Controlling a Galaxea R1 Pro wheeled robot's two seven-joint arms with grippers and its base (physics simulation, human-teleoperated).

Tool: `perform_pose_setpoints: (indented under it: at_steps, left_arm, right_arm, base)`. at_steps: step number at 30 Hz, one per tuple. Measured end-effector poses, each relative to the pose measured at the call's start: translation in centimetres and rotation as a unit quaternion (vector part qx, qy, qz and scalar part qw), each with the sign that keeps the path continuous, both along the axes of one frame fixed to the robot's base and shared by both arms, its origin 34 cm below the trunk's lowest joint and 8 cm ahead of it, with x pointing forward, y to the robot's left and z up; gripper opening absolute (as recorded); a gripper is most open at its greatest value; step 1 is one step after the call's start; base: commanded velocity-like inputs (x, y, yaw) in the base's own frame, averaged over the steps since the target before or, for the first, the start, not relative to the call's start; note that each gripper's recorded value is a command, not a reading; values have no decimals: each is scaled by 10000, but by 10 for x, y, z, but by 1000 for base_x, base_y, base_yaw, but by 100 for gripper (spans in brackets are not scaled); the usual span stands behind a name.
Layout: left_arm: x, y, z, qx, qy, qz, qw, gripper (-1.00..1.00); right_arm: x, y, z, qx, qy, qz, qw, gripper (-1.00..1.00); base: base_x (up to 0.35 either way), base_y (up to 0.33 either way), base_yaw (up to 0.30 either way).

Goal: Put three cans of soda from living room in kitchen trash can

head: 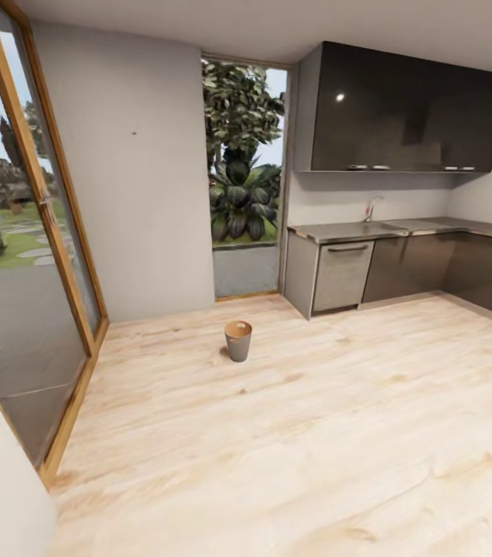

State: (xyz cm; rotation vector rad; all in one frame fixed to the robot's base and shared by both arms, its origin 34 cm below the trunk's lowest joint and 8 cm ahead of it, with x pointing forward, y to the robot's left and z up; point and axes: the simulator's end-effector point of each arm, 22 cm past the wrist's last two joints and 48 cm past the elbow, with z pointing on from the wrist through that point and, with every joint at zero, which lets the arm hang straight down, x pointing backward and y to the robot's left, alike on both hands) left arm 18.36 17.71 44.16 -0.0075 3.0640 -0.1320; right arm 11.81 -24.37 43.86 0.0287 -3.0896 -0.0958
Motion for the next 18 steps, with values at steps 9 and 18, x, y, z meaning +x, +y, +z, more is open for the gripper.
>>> perform_pose_setpoints:
  at_steps: [9,18]
  left_arm:
    - [-1,-1,0,-5,8,0,10000,100]
    - [-2,-1,0,-5,26,-2,10000,100]
  right_arm:
    - [-1,1,0,3,7,-7,10000,100]
    - [-2,0,0,0,25,-7,10000,100]
  base:
    - [343,0,70]
    - [343,0,135]
